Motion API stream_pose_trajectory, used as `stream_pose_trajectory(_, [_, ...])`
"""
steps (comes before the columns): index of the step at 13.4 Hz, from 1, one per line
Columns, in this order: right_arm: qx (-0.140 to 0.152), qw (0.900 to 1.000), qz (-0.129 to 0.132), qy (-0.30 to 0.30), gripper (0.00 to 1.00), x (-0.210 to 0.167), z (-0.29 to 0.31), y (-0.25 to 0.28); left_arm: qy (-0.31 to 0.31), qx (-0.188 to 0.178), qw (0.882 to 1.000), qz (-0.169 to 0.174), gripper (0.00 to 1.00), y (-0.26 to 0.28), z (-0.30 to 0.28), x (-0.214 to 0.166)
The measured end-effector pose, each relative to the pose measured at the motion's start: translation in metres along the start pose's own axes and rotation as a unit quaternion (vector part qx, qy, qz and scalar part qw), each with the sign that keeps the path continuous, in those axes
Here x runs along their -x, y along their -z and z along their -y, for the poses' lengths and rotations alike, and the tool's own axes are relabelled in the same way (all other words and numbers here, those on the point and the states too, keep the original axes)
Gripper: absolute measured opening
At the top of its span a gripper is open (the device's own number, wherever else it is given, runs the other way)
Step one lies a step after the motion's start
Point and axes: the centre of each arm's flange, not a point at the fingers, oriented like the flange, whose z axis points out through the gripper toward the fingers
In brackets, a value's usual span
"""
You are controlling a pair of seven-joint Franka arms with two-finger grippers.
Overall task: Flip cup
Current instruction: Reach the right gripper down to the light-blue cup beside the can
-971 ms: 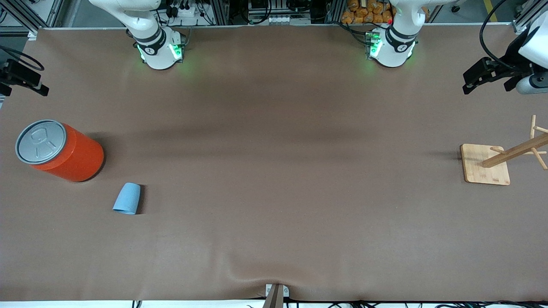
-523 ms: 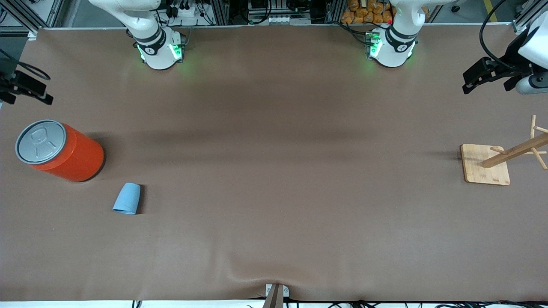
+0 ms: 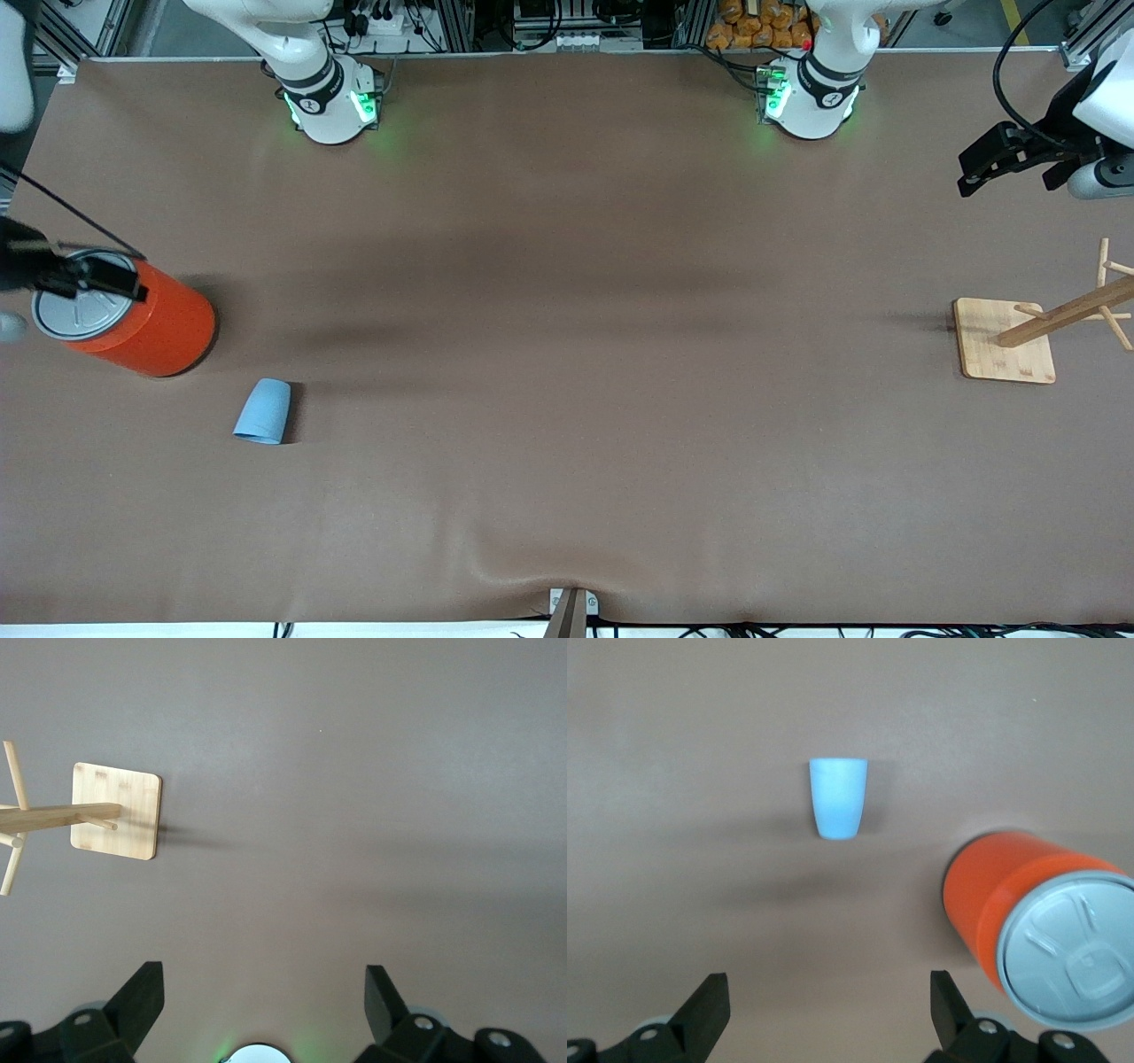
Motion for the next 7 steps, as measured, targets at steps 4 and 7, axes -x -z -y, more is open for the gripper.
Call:
stream_pose_trajectory(4, [0.001,0.999,0.049,-0.004,1.0,-0.041,-0.006,-0.103,-0.001,0.0,1.0,0.001,1.0,-0.001,-0.001,-0.001])
stream_pose_trajectory(7, [0.002,0.998,0.058,-0.003,1.0,-0.056,-0.005,-0.143,-0.004,0.0,1.0,0.002,1.0,-0.002,-0.004,-0.001])
